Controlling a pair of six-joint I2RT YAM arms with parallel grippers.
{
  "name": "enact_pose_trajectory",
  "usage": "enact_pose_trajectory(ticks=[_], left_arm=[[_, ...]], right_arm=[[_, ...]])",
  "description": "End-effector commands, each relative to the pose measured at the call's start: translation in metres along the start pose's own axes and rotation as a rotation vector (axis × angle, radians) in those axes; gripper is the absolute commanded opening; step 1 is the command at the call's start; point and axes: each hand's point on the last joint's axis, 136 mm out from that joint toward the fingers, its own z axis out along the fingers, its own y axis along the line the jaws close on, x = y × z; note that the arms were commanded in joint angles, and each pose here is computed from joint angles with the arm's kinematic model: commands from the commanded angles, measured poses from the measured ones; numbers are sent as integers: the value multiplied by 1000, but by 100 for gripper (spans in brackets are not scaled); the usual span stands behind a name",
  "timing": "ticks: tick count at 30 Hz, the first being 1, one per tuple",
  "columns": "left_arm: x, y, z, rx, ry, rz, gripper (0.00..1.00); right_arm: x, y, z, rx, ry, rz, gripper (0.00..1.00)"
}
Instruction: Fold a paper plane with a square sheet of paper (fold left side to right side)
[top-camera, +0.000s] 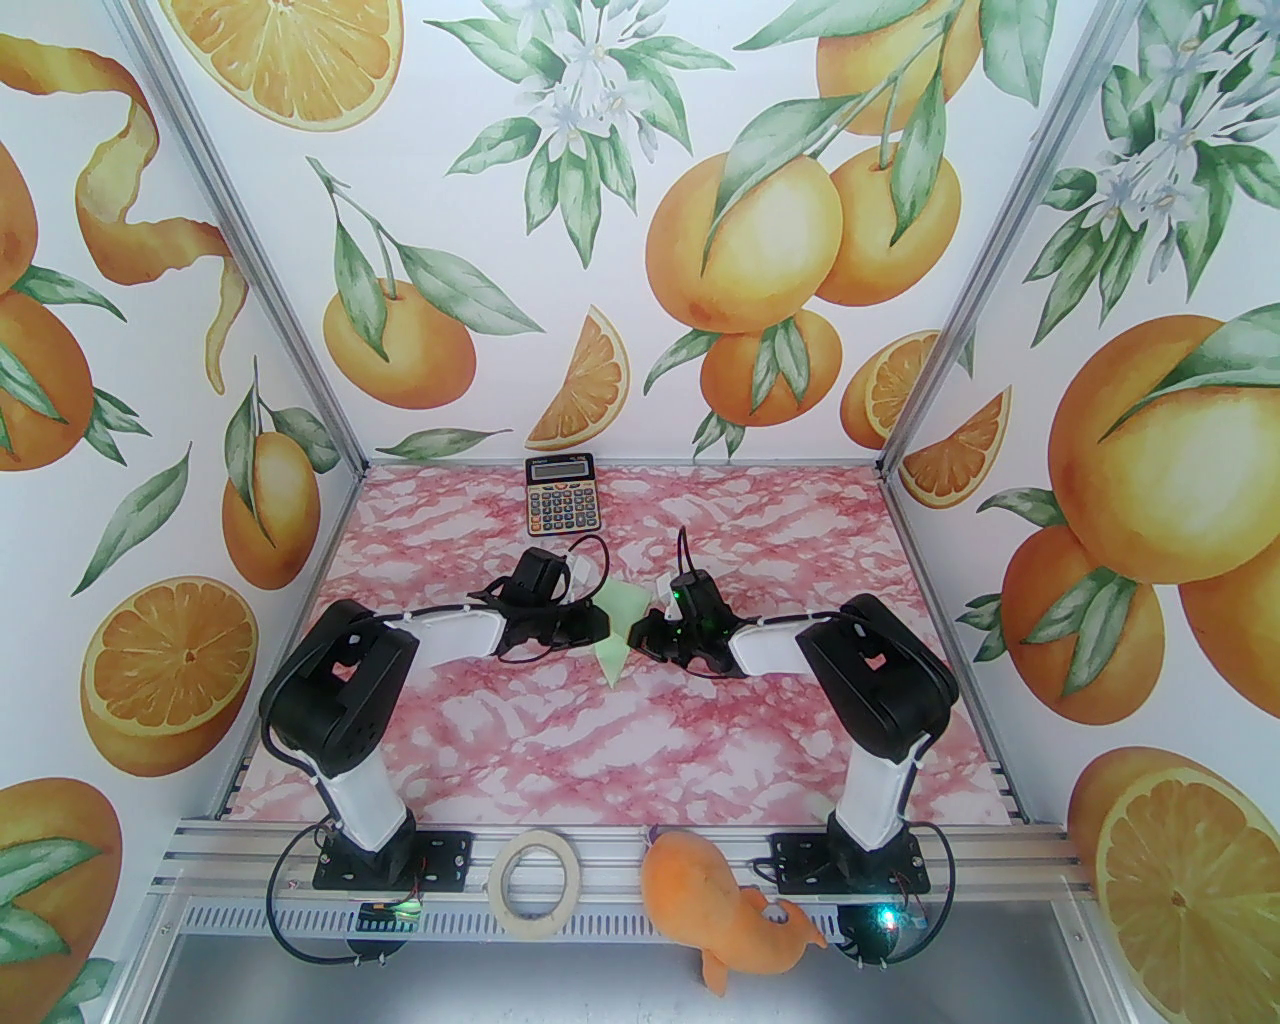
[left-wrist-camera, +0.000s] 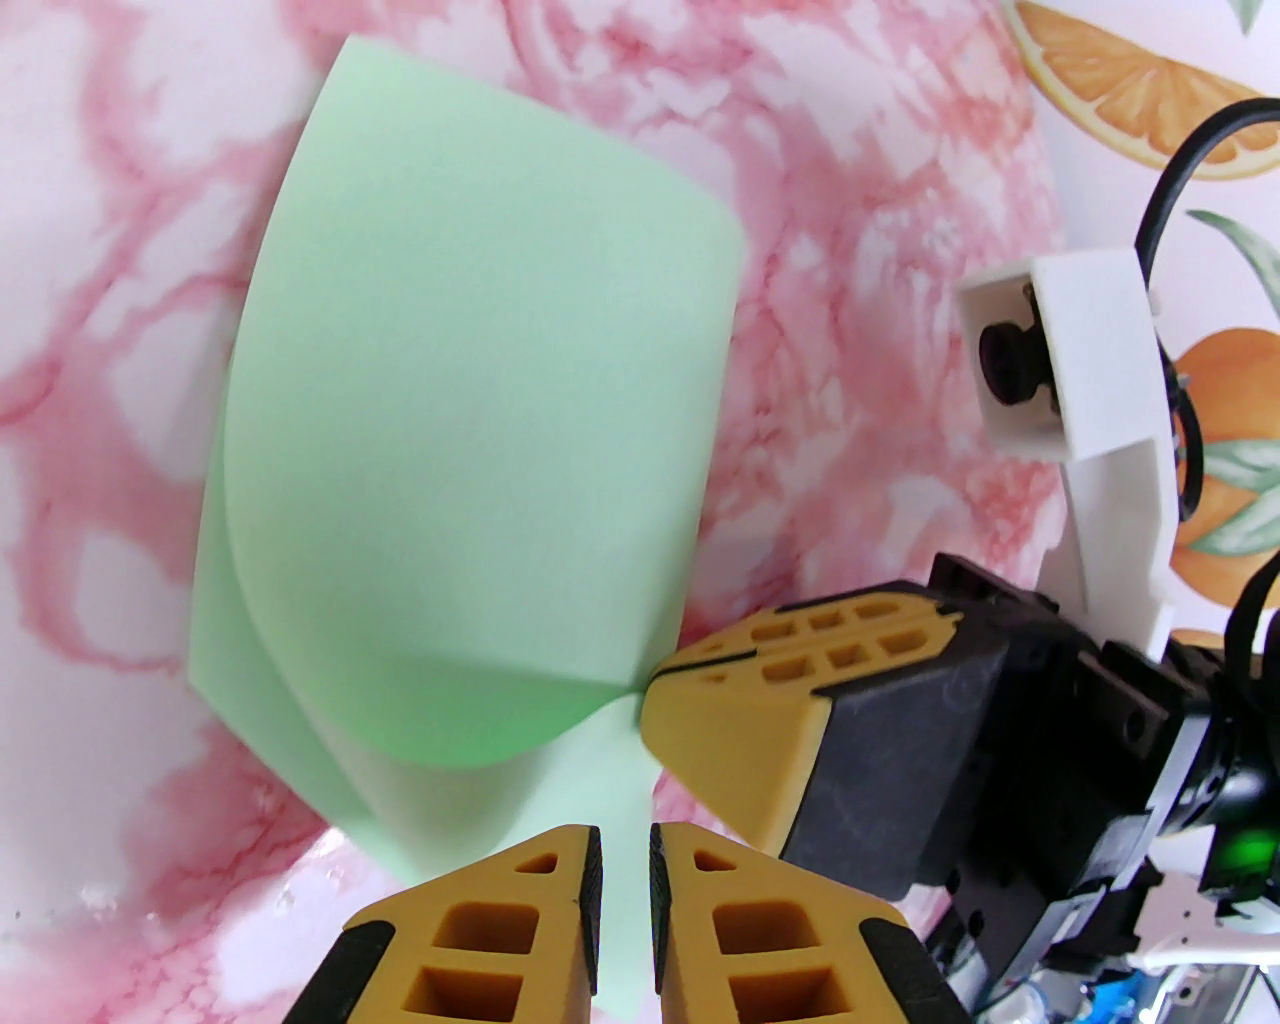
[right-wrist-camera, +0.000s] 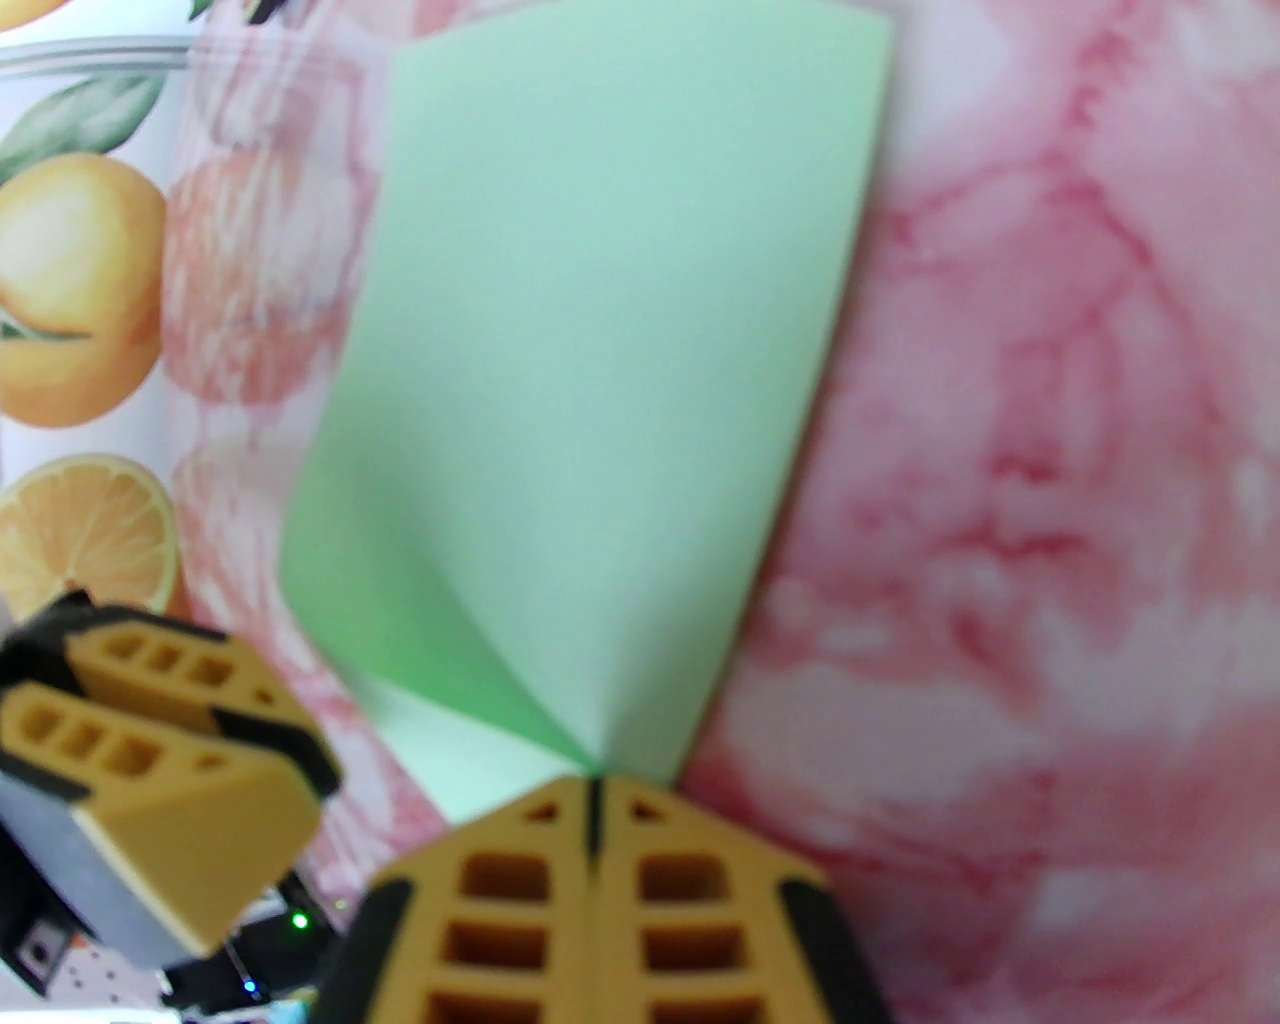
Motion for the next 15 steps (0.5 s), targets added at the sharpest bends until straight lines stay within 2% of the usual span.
enact_pose_trajectory(ticks=[1,15], left_arm=[[-8,2,4,-5,0,14,18],[9,33,18,-63,51,-28,17]], right_arm=[[6,-20,5,77,8,16,0],[7,-19,6,75,8,15,0]])
